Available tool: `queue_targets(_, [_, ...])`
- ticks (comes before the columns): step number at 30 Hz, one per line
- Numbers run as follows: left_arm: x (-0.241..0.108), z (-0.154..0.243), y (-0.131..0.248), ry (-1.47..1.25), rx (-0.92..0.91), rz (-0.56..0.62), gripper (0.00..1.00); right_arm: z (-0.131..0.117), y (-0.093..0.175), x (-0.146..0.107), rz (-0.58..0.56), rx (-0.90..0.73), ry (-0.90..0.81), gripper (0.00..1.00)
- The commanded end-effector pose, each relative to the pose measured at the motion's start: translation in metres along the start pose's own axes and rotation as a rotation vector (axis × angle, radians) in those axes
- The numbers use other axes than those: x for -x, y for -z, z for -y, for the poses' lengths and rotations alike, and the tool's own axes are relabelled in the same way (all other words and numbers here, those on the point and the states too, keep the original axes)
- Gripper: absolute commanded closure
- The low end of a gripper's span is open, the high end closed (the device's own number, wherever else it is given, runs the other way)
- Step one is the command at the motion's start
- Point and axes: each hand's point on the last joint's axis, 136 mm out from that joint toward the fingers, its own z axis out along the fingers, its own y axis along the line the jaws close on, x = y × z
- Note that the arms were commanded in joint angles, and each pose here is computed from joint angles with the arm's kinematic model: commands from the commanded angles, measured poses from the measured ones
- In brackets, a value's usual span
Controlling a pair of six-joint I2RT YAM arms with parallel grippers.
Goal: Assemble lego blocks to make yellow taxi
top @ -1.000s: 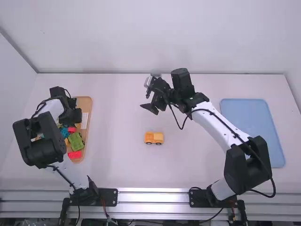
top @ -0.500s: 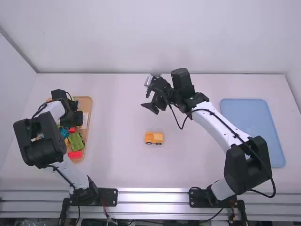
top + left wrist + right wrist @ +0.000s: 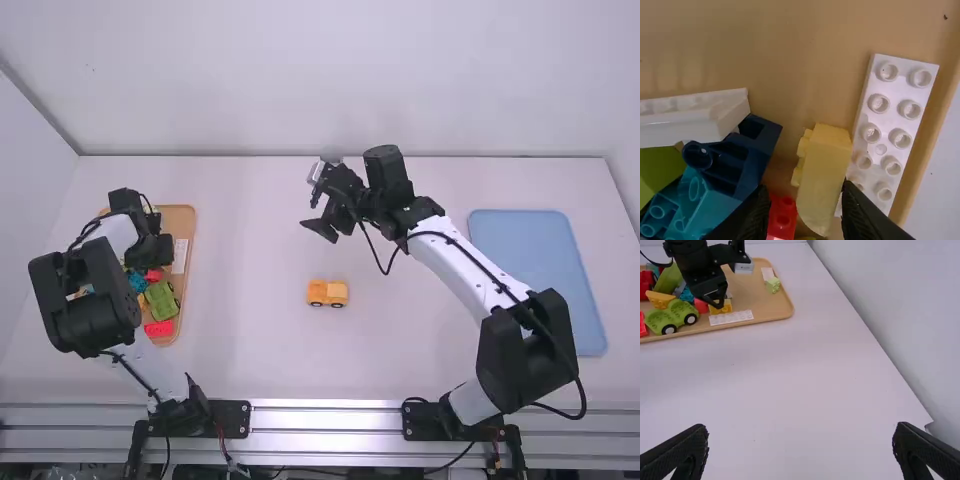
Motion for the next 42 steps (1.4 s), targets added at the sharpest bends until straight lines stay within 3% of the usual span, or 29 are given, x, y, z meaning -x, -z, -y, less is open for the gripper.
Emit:
queue_targets(1, [-0.003, 0.009, 0.000, -0.049, -0.046, -0.002, 0.62, 0.004, 0.001, 0.011, 0.018, -0.006, 0.011, 0.02])
queue_targets(26, [-0.012, 0.004, -0.013, 0.042, -0.003, 0.003, 0.59, 0.003, 0.001, 0.008, 0.006, -0.004, 0.014, 0.02])
queue_targets(37, [-0.012, 0.018, -0.016, 0.041, -0.077, 0.020, 0.58, 0.003, 0.001, 0.007, 0.004, -0.003, 0.012, 0.01])
queue_targets(42, [-0.013, 0.011, -0.018, 0.076, -0.034, 0.022, 0.62, 0.004, 0.001, 0.007, 0.004, -0.004, 0.010, 0.01])
